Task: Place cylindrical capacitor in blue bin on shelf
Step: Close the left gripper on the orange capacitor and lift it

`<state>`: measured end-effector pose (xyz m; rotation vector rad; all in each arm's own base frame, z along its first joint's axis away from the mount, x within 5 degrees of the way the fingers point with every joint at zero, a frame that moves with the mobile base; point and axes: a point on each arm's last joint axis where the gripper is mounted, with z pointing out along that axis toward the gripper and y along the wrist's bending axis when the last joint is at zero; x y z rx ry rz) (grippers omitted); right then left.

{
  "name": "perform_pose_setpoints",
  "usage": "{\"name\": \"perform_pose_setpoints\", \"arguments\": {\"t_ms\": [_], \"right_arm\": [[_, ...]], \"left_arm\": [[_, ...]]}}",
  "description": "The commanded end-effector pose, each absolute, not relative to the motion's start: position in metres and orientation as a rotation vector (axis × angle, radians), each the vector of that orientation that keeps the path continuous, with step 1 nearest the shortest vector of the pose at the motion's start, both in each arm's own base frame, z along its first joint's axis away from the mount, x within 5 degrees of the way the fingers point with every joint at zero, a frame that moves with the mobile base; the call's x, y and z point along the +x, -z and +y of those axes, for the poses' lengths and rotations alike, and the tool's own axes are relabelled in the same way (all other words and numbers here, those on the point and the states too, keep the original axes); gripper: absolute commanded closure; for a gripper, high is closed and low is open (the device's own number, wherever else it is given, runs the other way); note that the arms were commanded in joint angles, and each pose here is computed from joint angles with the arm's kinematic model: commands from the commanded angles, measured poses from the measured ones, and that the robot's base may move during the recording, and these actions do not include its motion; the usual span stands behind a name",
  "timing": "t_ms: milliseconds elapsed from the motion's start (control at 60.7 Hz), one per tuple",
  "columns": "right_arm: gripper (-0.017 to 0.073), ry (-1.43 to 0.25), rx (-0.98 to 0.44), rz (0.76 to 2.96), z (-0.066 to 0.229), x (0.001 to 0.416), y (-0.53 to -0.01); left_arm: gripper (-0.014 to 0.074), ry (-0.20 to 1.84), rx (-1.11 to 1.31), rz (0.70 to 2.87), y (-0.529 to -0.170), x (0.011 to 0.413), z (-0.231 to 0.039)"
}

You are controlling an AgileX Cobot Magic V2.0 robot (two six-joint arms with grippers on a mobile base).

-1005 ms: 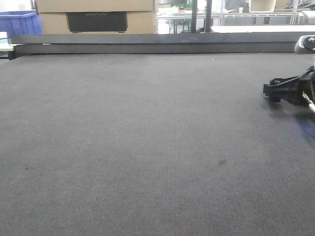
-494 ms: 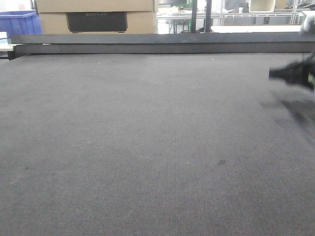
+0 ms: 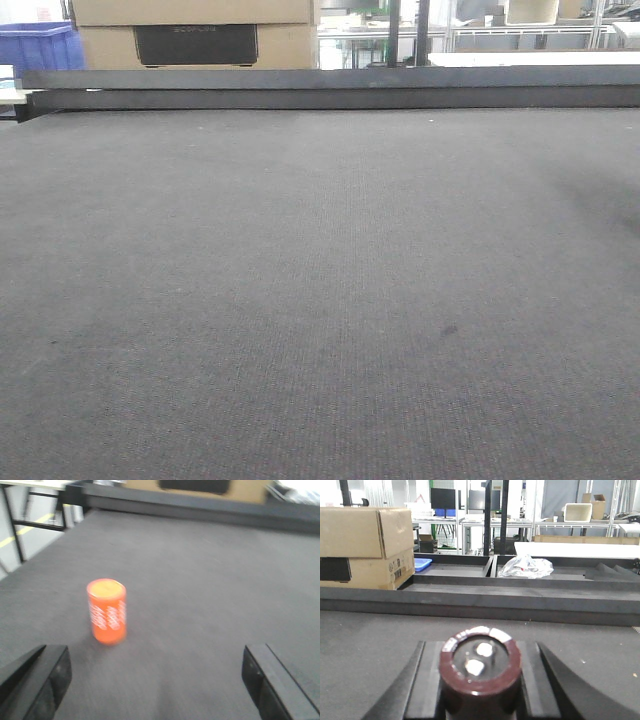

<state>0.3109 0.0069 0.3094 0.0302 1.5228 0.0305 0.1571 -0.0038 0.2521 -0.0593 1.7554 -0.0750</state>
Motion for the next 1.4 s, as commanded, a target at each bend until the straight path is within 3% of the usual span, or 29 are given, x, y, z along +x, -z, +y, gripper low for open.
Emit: {"name": "perform_pose_setpoints", "arguments": {"t_ms": [0, 461, 659, 1268, 1383], "right_arm": [[0.0705, -0.031, 0.022, 1.508, 0.007, 0.302, -0.32], [0.0705, -0.034, 0.021, 1.515, 0.007, 0.293, -0.328], [0.0705, -0.034, 0.021, 1.515, 0.007, 0.293, -0.328], [0.0705, -0.034, 0.021, 1.517, 0.007, 0.293, -0.328], [0.0705, -0.034, 0.02, 1.521, 0.007, 0.293, -0.328]], "left_arm": [[-0.0008, 0.073, -0.167, 1.673, -0.248, 0.177, 0.004], [-0.0008, 0.025, -0.19, 1.859, -0.193, 0.299, 0.008], [-0.0008, 0.018, -0.239, 1.895, -0.171, 0.333, 0.011], [-0.0008, -0.02, -0.339, 1.882, -0.15, 0.374, 0.03], [0.0053, -0.019, -0.34, 1.896, -0.147, 0.374, 0.03]]}}
